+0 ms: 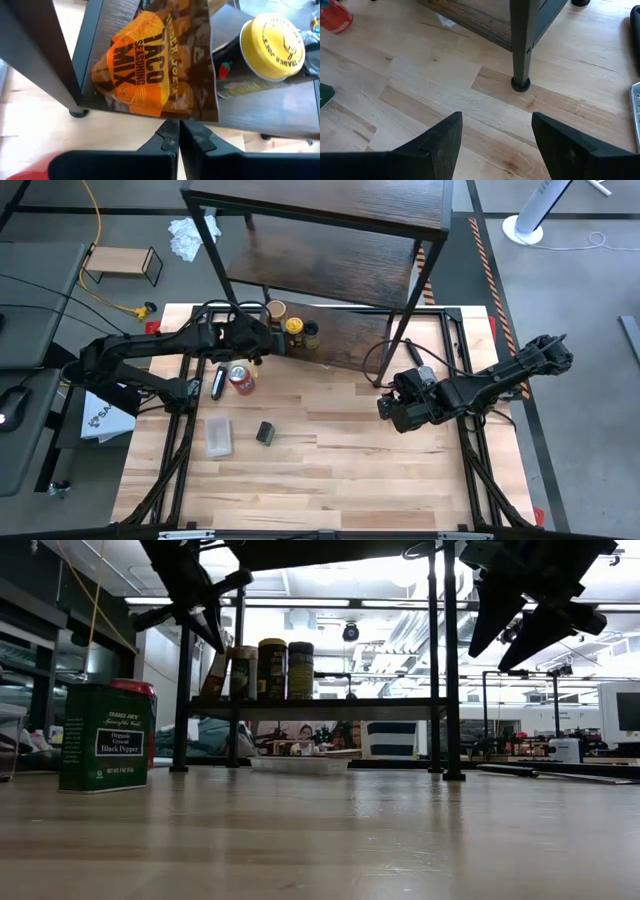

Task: Shelf spices
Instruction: Adjust the seasoning bag, then adjust the shelf

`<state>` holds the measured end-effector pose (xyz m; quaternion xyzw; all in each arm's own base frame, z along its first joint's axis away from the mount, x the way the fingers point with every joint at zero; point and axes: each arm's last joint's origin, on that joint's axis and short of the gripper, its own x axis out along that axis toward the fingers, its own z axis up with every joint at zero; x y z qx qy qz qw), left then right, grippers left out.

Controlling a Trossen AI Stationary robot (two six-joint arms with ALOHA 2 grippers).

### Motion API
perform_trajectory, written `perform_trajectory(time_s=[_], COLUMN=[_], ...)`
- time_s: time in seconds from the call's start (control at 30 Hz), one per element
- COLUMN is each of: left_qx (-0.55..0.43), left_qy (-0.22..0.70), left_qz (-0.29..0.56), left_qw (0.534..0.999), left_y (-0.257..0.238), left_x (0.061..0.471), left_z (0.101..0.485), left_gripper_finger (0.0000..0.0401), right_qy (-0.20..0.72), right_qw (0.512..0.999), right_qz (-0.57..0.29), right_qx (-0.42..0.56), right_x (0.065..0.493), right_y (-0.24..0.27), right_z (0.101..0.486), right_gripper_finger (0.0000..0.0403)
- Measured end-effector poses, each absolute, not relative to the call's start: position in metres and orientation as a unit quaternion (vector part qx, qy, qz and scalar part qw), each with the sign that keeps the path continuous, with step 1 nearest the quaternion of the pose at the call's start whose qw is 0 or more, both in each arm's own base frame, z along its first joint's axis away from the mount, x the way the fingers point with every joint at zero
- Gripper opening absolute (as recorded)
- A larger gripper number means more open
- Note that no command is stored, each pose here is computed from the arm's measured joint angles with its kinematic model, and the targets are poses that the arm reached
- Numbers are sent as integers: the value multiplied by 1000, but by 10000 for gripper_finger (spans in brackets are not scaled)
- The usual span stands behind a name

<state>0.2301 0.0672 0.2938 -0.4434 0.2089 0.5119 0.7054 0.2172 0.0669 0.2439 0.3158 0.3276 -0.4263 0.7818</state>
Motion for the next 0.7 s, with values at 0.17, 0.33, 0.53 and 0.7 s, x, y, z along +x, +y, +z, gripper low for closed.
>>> perform_trajectory(time_s=[0.17,0.33,0.53,0.7], left_qx=[-437,-430,-427,-417], left_qy=[198,190,192,214], left_qz=[524,534,533,476], left_qw=[704,703,705,745], left_y=[68,69,69,61], left_x=[230,229,229,227], left_z=[294,294,294,304], left_gripper_finger=[0,0,0,0], right_qy=[328,328,325,327], right_qw=[782,782,780,779], right_qz=[-426,-426,-429,-427], right_qx=[316,316,321,321], right_x=[217,217,217,217], right_y=[67,67,67,67], right_z=[244,244,244,244], right_gripper_finger=[236,236,236,236])
